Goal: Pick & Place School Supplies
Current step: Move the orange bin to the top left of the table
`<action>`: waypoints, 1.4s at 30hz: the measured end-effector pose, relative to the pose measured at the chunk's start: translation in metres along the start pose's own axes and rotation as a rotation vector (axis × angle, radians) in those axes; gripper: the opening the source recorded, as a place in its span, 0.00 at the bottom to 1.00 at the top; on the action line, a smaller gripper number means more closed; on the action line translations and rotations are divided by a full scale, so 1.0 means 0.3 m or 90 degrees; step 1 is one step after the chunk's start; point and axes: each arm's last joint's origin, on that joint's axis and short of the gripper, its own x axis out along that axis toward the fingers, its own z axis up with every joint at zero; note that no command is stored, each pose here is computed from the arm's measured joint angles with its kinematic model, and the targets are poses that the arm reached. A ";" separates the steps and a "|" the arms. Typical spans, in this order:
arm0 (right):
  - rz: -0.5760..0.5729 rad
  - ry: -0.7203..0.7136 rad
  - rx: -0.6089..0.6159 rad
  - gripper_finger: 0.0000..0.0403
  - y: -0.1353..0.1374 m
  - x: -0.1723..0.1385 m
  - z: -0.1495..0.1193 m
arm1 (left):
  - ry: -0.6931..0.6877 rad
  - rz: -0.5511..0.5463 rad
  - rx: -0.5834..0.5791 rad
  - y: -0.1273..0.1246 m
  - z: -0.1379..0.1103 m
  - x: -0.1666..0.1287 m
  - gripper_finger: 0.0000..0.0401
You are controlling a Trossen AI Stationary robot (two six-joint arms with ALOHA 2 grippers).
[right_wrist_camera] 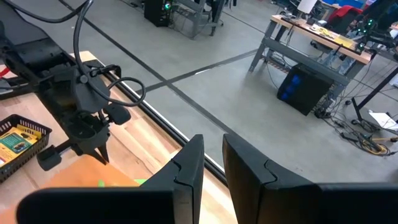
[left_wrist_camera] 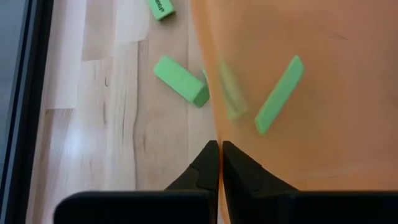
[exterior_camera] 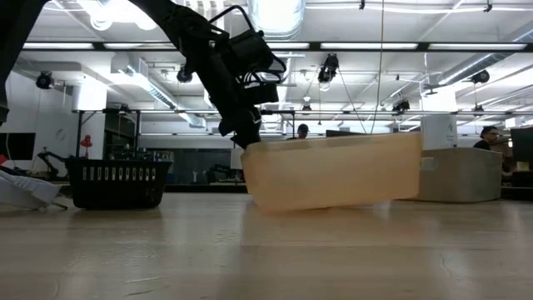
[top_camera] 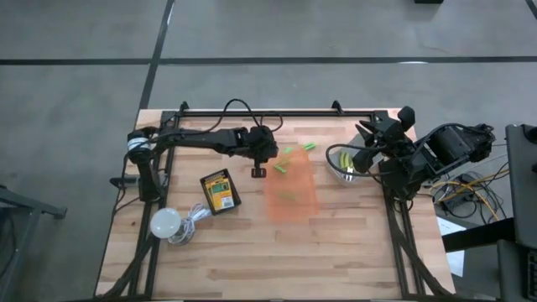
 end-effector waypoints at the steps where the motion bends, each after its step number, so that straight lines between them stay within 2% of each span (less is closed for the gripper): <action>1: 0.000 0.000 0.000 0.14 0.000 0.000 0.000 | 0.002 0.005 -0.005 0.001 0.000 0.000 0.02; 8: 0.000 0.000 0.000 0.14 0.000 0.000 0.000 | 0.003 0.020 -0.010 0.006 0.005 -0.003 0.01; 13: 0.000 0.000 -0.002 0.14 0.000 0.000 0.000 | -0.011 0.018 -0.008 0.023 0.041 -0.027 0.02; 20: 0.000 0.001 -0.006 0.14 0.000 0.000 -0.001 | -0.002 0.015 -0.011 0.074 0.107 -0.107 0.01; 27: -0.002 0.002 -0.010 0.14 -0.001 0.000 -0.002 | 0.007 -0.036 -0.033 0.147 0.138 -0.186 0.01; 32: -0.002 0.002 -0.011 0.14 -0.002 0.000 -0.002 | 0.022 -0.029 -0.040 0.203 0.122 -0.208 0.01; 42: -0.002 0.002 -0.019 0.14 -0.002 0.000 -0.002 | 0.096 -0.020 -0.100 0.316 0.020 -0.211 0.01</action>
